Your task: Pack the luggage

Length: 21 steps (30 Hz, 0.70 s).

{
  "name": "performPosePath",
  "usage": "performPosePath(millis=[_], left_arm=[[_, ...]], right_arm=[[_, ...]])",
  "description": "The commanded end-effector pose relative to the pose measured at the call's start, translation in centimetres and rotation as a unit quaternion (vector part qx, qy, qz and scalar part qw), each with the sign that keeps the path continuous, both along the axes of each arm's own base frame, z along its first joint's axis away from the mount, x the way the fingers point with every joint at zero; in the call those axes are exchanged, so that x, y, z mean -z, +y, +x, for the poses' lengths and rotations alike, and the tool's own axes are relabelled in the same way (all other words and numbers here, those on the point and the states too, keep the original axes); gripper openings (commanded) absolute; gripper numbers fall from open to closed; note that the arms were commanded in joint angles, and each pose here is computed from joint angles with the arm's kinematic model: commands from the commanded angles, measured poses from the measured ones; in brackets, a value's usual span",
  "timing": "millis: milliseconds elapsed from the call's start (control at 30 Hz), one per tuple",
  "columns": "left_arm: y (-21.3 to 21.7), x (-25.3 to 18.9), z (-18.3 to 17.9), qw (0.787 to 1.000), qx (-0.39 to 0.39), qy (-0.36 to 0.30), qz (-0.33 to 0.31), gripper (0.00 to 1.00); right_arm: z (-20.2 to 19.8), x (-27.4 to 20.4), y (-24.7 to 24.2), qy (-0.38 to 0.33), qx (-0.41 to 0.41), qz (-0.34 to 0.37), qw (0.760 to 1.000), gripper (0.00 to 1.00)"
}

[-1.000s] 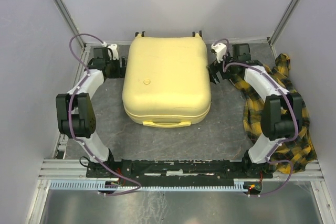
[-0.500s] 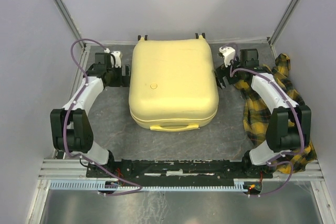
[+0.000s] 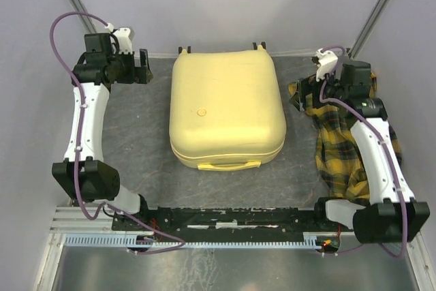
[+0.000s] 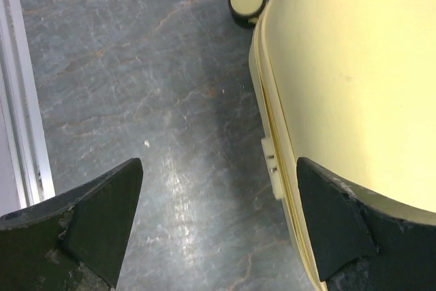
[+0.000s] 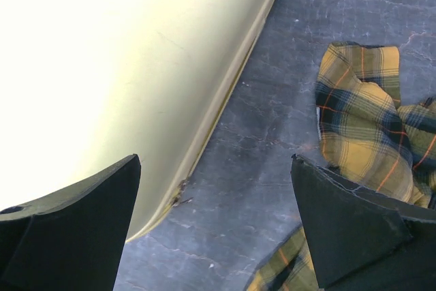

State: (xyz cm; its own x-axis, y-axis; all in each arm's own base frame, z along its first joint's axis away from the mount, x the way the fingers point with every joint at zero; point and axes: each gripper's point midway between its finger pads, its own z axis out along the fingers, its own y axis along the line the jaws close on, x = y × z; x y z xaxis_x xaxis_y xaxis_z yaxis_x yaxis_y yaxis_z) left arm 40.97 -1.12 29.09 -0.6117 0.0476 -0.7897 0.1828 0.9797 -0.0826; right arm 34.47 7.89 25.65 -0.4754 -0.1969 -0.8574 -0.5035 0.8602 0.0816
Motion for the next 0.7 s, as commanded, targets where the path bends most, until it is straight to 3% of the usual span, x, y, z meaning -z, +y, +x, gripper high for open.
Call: performPosePath(millis=[0, 133, 367, 667], left_arm=[[0.1, -0.8, -3.8, 0.999, 0.024, -0.005, 0.044, 0.99], [-0.3, -0.3, -7.3, 0.999, 0.017, -0.023, 0.043, 0.99], [0.6, 5.2, -12.4, 0.998, -0.006, -0.002, 0.065, 0.99], [0.9, 7.1, -14.3, 0.998, -0.017, 0.004, 0.068, 0.99]], right_arm=[[-3.2, -3.7, 0.8, -0.015, 0.022, 0.061, 0.998, 0.99], [-6.3, -3.4, 1.3, -0.014, 0.027, 0.09, 0.995, 0.99], [-10.3, -0.3, 2.0, 0.004, 0.029, 0.123, 0.992, 0.99], [-10.8, 1.1, 2.1, 0.007, 0.033, 0.133, 0.991, 0.99]])
